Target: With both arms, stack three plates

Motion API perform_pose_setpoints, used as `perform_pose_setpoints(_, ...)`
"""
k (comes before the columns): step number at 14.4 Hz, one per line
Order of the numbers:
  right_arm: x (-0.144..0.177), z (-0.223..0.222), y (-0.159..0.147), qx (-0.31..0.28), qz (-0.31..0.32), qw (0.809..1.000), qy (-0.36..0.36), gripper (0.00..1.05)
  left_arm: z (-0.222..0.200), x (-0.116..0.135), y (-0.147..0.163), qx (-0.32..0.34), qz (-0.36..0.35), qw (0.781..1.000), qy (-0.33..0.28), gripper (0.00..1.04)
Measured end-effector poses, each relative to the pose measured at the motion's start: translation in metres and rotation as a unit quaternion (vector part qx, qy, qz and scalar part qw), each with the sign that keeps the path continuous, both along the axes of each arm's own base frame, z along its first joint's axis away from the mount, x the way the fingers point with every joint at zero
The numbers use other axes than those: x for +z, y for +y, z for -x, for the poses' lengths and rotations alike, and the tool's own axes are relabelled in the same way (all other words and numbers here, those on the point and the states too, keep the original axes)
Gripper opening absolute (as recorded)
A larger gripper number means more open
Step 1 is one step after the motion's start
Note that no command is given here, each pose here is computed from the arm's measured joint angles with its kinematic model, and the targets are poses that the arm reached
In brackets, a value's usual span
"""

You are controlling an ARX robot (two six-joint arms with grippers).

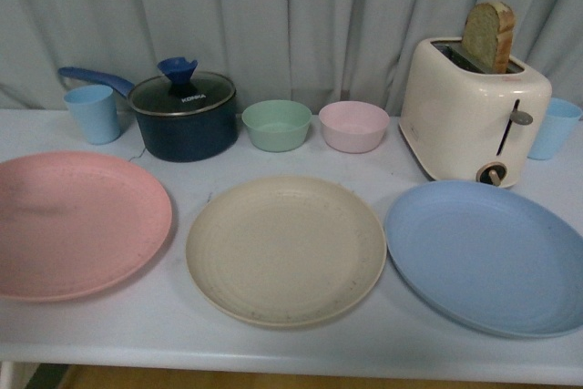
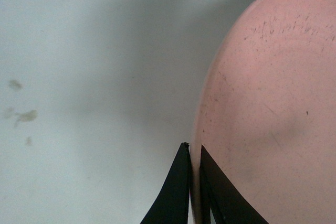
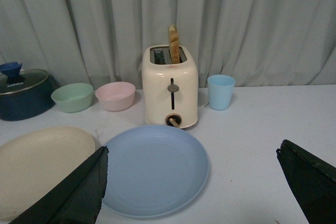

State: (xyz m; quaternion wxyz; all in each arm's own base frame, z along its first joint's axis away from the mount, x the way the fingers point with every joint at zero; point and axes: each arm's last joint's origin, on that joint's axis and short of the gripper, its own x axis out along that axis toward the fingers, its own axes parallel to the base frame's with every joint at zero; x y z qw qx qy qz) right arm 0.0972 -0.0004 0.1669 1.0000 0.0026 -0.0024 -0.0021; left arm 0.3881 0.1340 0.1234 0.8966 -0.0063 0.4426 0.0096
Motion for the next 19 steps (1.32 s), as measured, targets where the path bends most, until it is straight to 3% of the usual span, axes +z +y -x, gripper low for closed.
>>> perform_pose_setpoints(4,0.0,0.0,0.0,0.0,0.0,1.0,0.0,0.98,0.022,0.068,-0.044,-0.024,-0.038,0.997,-0.059,0.03)
perform_pose_setpoints(5,0.0,0.0,0.0,0.0,0.0,1.0,0.0,0.98,0.027,0.087,-0.065,-0.043,-0.04,0.995,-0.081,0.03)
perform_pose_setpoints(6,0.0,0.0,0.0,0.0,0.0,1.0,0.0,0.98,0.036,0.108,-0.108,-0.084,-0.032,0.99,-0.106,0.03)
perform_pose_setpoints(9,0.0,0.0,0.0,0.0,0.0,1.0,0.0,0.98,0.035,0.103,-0.164,-0.122,-0.012,0.987,-0.108,0.03)
perform_pose_setpoints(13,0.0,0.0,0.0,0.0,0.0,1.0,0.0,0.98,0.027,0.065,-0.217,-0.138,0.019,0.989,-0.058,0.03)
perform_pose_setpoints(19,0.0,0.0,0.0,0.0,0.0,1.0,0.0,0.98,0.0,0.029,-0.232,-0.102,0.038,0.994,-0.016,0.03)
